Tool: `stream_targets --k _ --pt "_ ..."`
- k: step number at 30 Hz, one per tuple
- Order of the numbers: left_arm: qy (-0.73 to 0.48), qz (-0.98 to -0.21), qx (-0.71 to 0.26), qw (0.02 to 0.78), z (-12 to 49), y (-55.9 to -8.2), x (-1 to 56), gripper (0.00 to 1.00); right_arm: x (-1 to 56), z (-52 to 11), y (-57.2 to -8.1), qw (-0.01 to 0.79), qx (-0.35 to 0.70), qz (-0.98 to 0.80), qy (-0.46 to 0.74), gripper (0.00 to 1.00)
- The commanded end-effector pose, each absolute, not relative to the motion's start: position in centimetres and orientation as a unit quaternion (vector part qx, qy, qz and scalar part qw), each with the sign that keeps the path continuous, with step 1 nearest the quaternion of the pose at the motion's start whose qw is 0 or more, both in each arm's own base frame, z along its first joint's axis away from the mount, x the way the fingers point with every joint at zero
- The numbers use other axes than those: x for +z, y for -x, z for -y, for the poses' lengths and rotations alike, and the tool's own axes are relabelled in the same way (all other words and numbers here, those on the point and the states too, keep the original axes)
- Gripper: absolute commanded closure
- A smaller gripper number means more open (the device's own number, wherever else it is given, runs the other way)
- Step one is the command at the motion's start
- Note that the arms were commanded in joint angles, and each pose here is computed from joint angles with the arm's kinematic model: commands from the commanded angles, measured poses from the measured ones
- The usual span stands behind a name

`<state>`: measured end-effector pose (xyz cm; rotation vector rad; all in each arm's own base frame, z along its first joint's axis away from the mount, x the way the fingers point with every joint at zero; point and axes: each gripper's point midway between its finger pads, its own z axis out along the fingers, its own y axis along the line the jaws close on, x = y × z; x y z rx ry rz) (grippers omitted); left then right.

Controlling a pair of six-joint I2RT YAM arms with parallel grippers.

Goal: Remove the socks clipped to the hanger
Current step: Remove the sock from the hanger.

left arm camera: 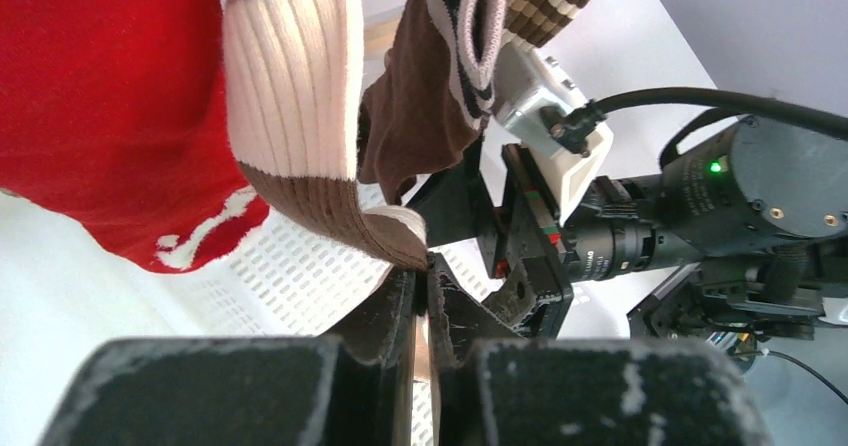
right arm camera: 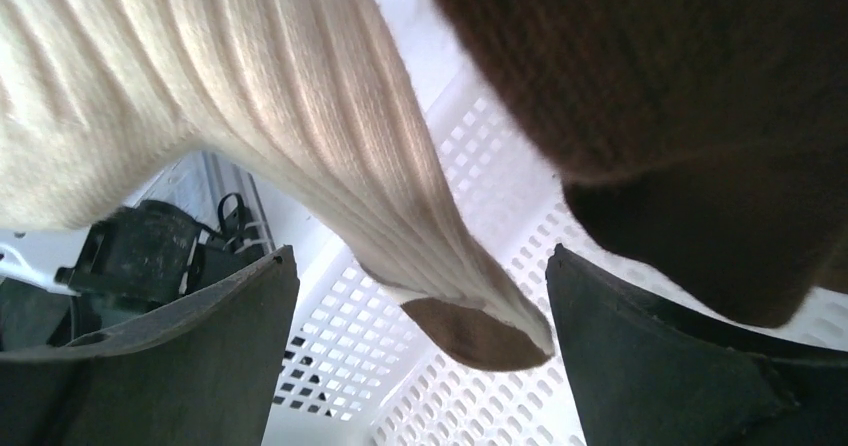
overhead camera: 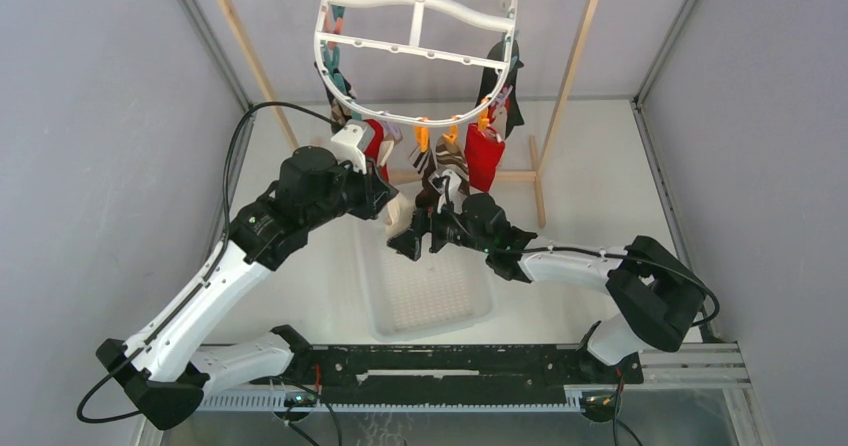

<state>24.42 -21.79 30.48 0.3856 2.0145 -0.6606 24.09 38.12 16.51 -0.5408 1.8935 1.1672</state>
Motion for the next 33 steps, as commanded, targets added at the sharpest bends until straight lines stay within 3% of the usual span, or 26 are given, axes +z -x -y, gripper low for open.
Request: stream_targets --k 1,4,7,9,12,15,17,24,29,30,31,33 --pt "-0.154 -0.786 -0.317 0.507 22.6 -24.1 35.1 0.90 19.0 -39.5 -23.1 0.420 0.523 -0.700 0.245 0.02" --pt "-0.151 -0.787 -0.314 0.510 22.4 -24.3 35.1 0.90 19.2 -39.8 -22.4 0.410 0.537 -0.691 0.256 0.11" --pt "-0.148 -0.788 -0.310 0.511 22.4 -24.5 34.9 0.90 19.1 -39.8 -22.0 0.399 0.541 -0.695 0.254 0.28" --pt "-0.144 -0.792 -0.303 0.510 22.2 -24.7 34.4 0.90 18.9 -39.6 -21.6 0.395 0.542 -0.699 0.249 0.42" --pt "-0.137 -0.797 -0.291 0.512 21.8 -24.9 33.7 0.92 18.7 -39.2 -21.3 0.397 0.535 -0.706 0.242 0.76" --pt "-0.131 -0.797 -0.287 0.515 21.5 -24.9 33.3 0.91 18.8 -39.2 -20.9 0.400 0.525 -0.710 0.244 0.87" --pt "-0.123 -0.798 -0.279 0.520 21.0 -25.0 33.2 0.86 18.9 -39.2 -20.5 0.400 0.523 -0.711 0.246 0.99" --pt "-0.109 -0.796 -0.262 0.534 19.8 -24.9 33.7 0.51 19.6 -39.0 -19.1 0.402 0.517 -0.713 0.252 1.00" --pt "-0.107 -0.795 -0.261 0.537 19.3 -24.5 34.0 0.37 19.9 -38.7 -18.6 0.401 0.519 -0.712 0.251 1.00" --pt "-0.103 -0.794 -0.258 0.540 19.0 -24.5 34.1 0.13 19.8 -38.7 -18.4 0.399 0.521 -0.712 0.250 1.00" --pt "-0.099 -0.793 -0.256 0.544 18.8 -24.4 34.2 0.02 19.8 -38.7 -18.2 0.397 0.524 -0.711 0.250 1.00" --pt "-0.088 -0.790 -0.249 0.553 18.2 -24.5 34.5 0.00 19.7 -38.7 -17.7 0.392 0.529 -0.709 0.253 1.00"
